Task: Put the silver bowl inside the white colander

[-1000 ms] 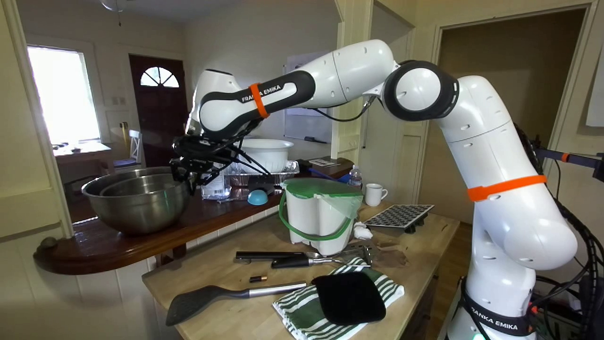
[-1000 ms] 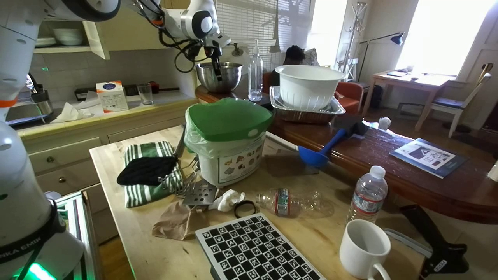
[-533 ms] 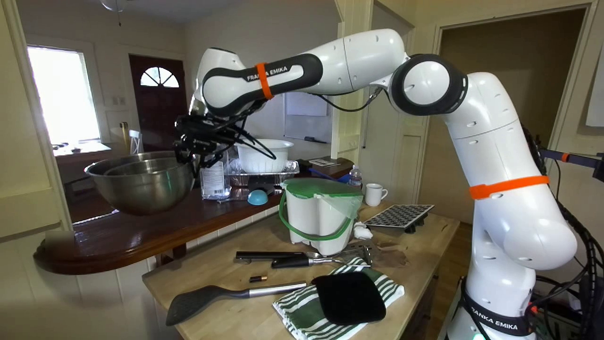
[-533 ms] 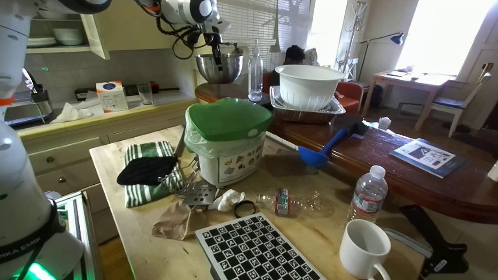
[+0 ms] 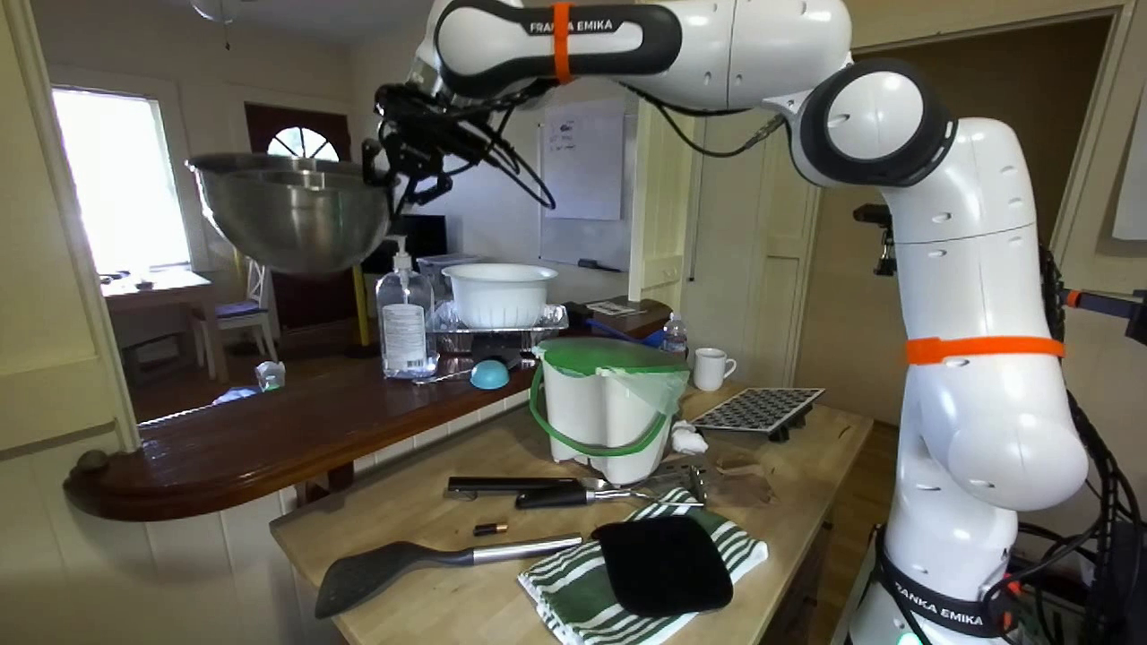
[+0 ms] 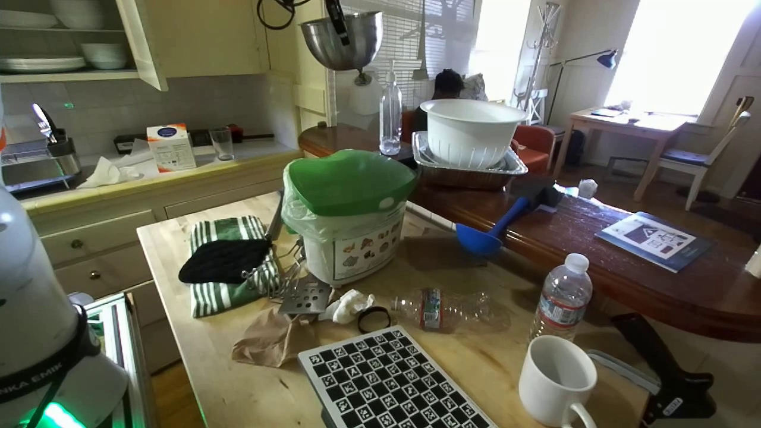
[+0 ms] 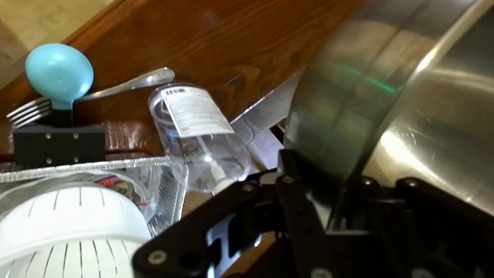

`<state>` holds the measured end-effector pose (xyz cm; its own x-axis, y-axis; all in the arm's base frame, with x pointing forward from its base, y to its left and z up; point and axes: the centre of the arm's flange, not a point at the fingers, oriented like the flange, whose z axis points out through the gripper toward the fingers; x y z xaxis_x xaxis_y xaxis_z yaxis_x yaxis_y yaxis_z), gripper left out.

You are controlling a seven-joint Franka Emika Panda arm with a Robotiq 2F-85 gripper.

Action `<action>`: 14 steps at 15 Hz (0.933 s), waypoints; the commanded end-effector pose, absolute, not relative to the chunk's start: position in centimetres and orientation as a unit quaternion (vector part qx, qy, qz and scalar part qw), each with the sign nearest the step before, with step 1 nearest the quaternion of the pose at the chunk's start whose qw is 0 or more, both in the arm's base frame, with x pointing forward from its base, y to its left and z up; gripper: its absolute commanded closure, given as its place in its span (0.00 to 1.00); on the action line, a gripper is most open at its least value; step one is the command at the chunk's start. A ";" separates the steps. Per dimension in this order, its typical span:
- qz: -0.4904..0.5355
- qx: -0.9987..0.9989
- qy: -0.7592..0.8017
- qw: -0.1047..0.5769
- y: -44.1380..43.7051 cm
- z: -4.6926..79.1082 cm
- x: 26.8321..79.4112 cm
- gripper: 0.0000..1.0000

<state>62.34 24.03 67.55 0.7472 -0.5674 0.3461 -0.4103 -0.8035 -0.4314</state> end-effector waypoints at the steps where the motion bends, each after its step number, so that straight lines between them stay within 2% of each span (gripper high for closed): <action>1: -0.279 -0.899 0.276 0.194 20.2 76.2 60.6 0.96; 7: -0.300 -0.871 0.351 0.170 11.1 81.1 57.9 0.96; 11: -0.303 -0.858 0.391 0.137 4.0 77.8 58.1 0.96; 12: -0.287 -0.870 0.380 0.130 6.4 78.4 59.1 0.96; 13: -0.282 -0.869 0.387 0.122 5.3 77.6 59.4 0.85; 14: -0.277 -0.871 0.389 0.117 4.9 76.9 59.8 0.85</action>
<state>59.79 4.94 76.86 0.5439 -0.7423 0.3913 -0.6125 -0.6699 -0.4196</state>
